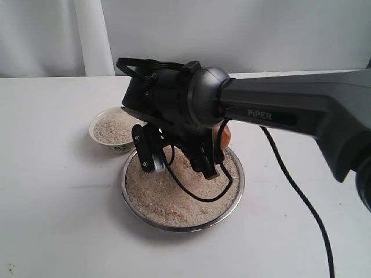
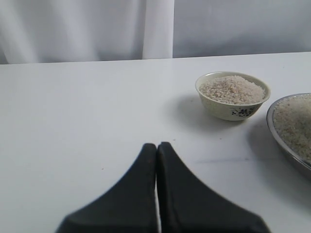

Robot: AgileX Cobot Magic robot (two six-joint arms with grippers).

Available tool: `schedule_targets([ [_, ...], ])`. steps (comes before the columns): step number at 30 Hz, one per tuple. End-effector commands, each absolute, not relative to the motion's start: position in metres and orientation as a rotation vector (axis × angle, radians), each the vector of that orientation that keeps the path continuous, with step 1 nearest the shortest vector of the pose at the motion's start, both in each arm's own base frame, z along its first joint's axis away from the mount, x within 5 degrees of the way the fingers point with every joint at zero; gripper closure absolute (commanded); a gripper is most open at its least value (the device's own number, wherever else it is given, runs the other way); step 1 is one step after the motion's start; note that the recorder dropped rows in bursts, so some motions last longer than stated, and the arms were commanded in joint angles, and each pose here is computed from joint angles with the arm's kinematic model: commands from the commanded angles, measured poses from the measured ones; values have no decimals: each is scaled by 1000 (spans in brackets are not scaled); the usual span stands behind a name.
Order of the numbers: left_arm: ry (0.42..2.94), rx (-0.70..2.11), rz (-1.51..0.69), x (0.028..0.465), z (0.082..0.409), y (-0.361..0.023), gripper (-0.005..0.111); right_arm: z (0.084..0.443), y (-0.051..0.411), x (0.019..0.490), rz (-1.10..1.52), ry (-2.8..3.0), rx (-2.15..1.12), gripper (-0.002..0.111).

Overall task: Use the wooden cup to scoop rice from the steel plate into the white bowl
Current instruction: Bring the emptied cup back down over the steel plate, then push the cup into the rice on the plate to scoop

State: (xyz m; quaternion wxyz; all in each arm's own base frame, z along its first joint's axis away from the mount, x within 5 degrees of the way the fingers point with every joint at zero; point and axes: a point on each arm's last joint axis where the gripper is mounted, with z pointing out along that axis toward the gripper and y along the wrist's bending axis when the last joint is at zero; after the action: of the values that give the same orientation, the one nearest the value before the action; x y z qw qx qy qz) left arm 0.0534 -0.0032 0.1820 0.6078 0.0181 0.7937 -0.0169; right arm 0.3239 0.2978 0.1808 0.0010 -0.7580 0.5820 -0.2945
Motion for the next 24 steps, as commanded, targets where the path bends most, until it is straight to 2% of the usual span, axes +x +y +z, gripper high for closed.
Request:
schedule_targets([
  [1,1830,44,-45,53,182,-4,107,182,297,319,-850,1878,-2375,108],
  [16,1830,46,-44,53,182,-4,107,154,284,304,-820,1936,-2487,108],
  [24,1830,44,-45,53,182,-4,107,139,291,298,-642,1985,-2474,108],
])
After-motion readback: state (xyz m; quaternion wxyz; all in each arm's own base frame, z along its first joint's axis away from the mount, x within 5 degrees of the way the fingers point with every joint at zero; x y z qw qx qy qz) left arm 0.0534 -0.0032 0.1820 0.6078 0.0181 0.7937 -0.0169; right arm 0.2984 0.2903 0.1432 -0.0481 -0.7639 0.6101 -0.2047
